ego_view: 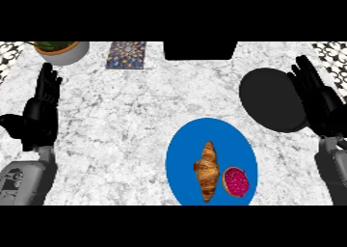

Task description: Pick the croissant from the plate and place it in the pan

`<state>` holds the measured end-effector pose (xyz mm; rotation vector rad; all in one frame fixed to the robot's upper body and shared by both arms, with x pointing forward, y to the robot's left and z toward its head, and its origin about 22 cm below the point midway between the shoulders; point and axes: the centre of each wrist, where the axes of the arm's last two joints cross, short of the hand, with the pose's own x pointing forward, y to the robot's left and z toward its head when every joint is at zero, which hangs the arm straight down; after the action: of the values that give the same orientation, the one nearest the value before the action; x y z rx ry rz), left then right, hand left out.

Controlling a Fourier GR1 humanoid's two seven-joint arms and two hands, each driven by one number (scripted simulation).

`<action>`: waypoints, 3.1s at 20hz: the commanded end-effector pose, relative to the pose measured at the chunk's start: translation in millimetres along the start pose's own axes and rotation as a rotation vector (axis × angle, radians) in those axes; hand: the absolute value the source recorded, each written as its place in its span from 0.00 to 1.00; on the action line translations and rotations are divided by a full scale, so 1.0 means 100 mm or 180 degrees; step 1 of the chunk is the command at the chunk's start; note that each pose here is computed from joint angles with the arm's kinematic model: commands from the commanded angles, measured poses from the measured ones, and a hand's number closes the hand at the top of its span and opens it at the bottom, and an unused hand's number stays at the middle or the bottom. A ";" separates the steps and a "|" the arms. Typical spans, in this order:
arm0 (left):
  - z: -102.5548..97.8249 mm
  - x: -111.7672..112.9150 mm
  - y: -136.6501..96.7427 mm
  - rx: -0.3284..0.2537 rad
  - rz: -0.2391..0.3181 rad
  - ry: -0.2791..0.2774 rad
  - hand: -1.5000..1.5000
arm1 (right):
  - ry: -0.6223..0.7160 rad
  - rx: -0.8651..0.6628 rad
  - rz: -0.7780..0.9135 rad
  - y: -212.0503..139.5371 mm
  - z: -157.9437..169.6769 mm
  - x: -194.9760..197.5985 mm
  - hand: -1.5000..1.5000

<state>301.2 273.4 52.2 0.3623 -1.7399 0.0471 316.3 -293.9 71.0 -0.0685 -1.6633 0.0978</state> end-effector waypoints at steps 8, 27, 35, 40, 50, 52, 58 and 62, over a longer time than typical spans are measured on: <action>-0.10 0.01 0.01 -0.0444 0.0101 0.0398 0.50 | -0.0348 0.1434 0.0592 0.71 0.48 -0.63 1.00; 0.05 -0.10 -0.07 -0.0494 0.0034 0.0410 0.50 | -0.0407 0.1454 0.2471 -0.13 1.07 1.08 0.00; -0.06 -0.03 0.12 -0.0501 0.0122 0.0356 0.50 | -0.0510 0.1389 0.2750 0.41 0.79 1.45 0.00; 0.07 -0.02 -0.02 -0.0531 0.0089 0.0401 0.50 | -0.0380 0.1837 0.2492 0.70 0.65 1.54 0.00; 0.28 -0.21 0.03 -0.0527 0.0085 0.0392 0.50 | -0.0064 0.1910 0.2643 0.96 0.67 1.31 0.00; 0.07 0.10 -0.08 -0.0545 0.0150 0.0400 0.50 | -0.0061 0.1835 0.2656 1.15 0.91 1.24 0.00; -0.02 -0.01 0.02 -0.0541 0.0107 0.0369 0.50 | 0.0159 0.1638 0.2854 1.20 0.66 0.90 0.00; -0.11 -0.14 0.12 -0.0531 0.0178 0.0330 0.50 | 0.0298 0.1826 0.2906 1.04 0.61 0.95 0.00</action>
<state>302.3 275.6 48.1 0.2001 -1.6190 -0.0464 233.4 -173.1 149.7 -0.3877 -1.3838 1.1998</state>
